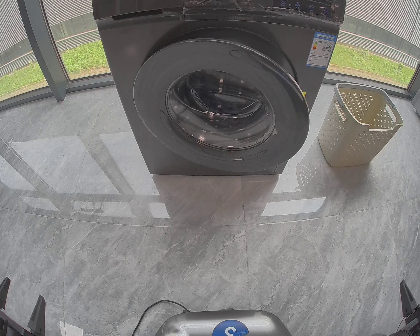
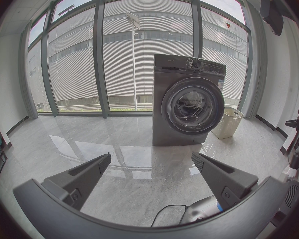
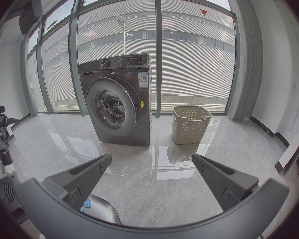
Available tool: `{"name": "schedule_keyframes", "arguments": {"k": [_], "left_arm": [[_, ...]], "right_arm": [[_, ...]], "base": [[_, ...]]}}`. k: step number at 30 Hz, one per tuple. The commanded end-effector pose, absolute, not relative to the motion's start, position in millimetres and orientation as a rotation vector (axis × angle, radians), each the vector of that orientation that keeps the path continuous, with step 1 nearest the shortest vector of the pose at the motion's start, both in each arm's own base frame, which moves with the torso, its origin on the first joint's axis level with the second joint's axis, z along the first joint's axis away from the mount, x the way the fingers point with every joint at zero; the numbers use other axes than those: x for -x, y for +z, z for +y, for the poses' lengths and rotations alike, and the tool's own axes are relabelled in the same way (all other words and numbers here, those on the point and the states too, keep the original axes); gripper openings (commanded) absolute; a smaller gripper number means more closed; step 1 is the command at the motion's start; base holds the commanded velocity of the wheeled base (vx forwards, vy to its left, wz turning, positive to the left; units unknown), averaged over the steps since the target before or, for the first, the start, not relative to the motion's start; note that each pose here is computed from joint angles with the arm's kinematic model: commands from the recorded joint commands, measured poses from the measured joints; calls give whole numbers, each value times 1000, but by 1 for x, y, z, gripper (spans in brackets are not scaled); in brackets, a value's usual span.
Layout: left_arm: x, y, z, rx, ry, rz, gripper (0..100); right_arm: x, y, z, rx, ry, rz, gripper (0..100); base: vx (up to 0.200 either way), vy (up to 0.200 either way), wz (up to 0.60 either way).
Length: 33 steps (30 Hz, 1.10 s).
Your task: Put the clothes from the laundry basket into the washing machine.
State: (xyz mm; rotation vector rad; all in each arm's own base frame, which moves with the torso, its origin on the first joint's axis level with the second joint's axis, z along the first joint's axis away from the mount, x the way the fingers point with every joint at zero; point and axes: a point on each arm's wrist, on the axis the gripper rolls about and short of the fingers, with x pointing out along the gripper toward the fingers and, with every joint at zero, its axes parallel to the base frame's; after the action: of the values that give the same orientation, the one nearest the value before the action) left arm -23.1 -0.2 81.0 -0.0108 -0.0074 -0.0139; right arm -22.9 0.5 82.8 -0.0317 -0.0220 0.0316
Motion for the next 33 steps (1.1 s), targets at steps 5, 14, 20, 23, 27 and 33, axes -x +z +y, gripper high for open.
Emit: {"name": "schedule_keyframes", "arguments": {"k": [5,14,20,23,27,33], "left_arm": [[23,76,0,12,-20,-4,100],[23,76,0,12,-18,-4,100],[23,76,0,6,-20,-5,100],[23,76,0,12,-18,-4,100],[23,76,0,9,-18,-5,100],[23,76,0,9,-20,-5,100]], "right_arm": [[23,78,1,46,41,-24,100],[47,149,0,-14,41,-328,100],[5,206,1,-34,99,-139,100],[-33,192,6,-50,236,56,100],[-81,175,26,-130,495,259,100],[-137,176,56,-205,553,263,100]], "base": [[200,0,0],[89,0,0],[0,0,0],[0,0,0],[0,0,0],[0,0,0]]}}
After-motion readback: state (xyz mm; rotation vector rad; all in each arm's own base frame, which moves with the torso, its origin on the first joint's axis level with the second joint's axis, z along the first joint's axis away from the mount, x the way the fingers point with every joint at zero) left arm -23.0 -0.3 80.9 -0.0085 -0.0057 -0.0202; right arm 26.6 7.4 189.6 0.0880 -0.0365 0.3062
